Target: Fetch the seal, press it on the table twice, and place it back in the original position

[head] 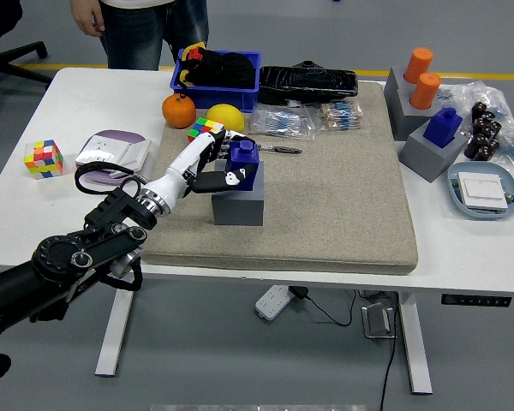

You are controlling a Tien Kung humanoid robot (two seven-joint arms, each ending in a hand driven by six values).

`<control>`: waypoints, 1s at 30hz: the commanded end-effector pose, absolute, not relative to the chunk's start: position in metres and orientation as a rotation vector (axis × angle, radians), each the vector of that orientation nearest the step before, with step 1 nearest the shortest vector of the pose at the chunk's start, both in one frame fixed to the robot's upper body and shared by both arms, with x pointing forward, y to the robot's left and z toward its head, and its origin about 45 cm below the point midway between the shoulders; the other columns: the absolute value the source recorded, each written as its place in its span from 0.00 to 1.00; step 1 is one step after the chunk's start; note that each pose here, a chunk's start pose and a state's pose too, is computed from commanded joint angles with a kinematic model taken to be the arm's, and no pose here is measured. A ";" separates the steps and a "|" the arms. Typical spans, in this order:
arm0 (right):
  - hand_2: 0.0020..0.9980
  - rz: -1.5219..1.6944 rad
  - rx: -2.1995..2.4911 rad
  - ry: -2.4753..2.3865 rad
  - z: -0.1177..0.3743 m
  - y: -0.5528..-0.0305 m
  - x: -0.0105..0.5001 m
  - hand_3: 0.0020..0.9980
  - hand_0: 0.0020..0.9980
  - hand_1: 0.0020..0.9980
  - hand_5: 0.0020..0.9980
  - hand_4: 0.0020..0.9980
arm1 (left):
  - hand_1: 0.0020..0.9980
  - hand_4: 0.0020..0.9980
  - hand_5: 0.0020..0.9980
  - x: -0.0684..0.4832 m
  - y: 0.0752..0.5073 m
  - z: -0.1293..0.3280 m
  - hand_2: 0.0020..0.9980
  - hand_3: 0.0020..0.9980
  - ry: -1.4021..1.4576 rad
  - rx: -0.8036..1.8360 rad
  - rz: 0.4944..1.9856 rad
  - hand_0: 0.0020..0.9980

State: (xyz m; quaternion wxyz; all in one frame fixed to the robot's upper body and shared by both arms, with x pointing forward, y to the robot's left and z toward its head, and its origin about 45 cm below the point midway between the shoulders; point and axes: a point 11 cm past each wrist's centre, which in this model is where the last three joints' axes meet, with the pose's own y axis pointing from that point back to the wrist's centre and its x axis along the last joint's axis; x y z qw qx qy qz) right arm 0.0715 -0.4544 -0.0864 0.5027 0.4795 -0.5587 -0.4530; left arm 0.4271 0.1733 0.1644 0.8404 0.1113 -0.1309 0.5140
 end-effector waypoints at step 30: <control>0.76 -1.097 1.160 -1.348 -0.087 -0.453 0.071 0.76 0.88 0.80 0.56 0.84 | 0.76 0.66 0.00 0.422 0.170 0.156 0.69 0.59 -0.256 0.243 1.076 0.78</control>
